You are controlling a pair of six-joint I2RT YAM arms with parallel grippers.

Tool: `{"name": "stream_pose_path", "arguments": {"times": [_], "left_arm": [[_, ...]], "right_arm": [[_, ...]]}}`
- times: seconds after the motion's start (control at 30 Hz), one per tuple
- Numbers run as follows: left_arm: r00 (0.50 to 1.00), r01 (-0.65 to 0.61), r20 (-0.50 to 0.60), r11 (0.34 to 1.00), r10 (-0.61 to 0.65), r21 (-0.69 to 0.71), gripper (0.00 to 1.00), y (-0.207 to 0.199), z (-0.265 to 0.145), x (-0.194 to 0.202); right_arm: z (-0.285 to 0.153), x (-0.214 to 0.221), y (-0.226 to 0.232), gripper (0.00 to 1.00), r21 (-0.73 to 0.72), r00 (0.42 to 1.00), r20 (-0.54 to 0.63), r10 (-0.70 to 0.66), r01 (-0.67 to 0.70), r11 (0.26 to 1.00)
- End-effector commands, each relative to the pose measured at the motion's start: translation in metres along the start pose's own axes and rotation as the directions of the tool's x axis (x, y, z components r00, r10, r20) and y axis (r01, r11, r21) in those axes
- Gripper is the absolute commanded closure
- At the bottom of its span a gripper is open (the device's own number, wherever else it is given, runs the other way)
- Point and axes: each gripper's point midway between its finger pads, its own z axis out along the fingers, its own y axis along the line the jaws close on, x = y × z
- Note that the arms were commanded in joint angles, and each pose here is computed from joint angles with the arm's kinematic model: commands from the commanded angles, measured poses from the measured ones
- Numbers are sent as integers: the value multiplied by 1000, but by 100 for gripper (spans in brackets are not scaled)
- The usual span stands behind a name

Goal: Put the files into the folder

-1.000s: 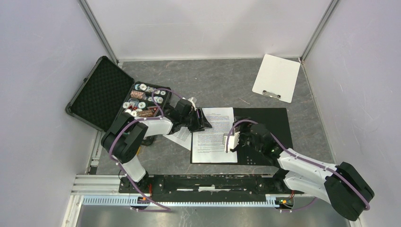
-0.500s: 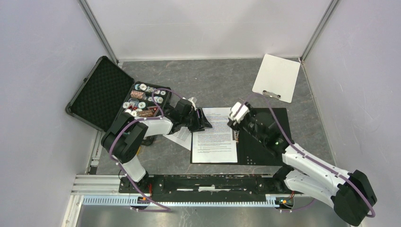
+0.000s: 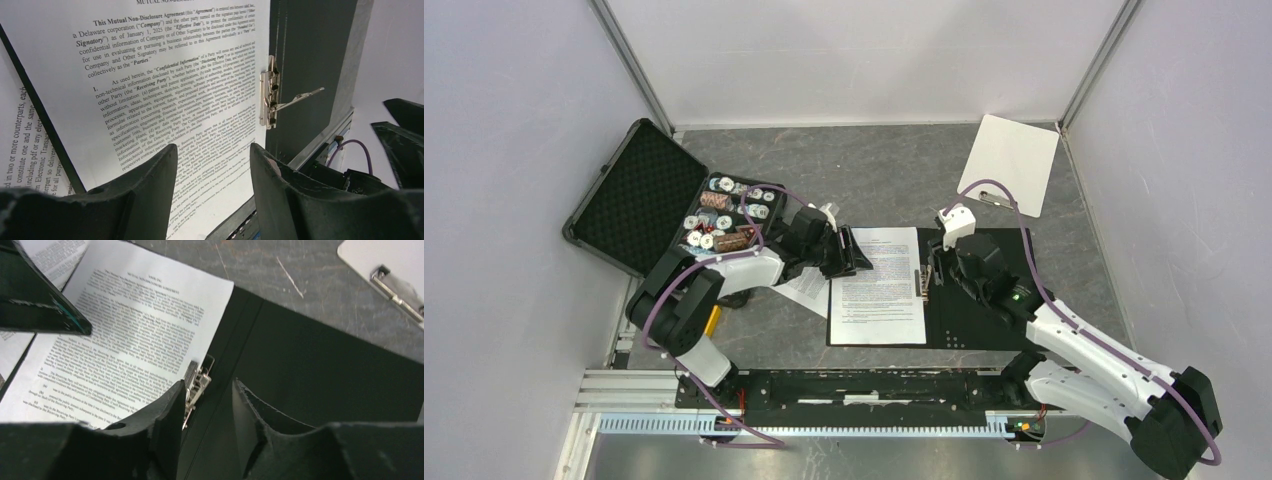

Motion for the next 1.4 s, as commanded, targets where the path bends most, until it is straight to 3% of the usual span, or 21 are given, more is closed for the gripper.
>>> {"name": "stream_pose_path", "arguments": {"times": [0.0,0.53,1.37], "left_arm": [[999,-29,29,1000,29,-10,38,-4,-10,-5],[1000,-18,-7,996,18,-83,38,27,3,11],[1000,-7,-9,996,7,-88,38,32,6,14]], "right_arm": [[1,9,1,59,9,998,-43,49,-49,999],[33,28,5,73,15,992,-120,47,-46,999],[50,35,3,79,0,992,-115,59,-59,998]]}}
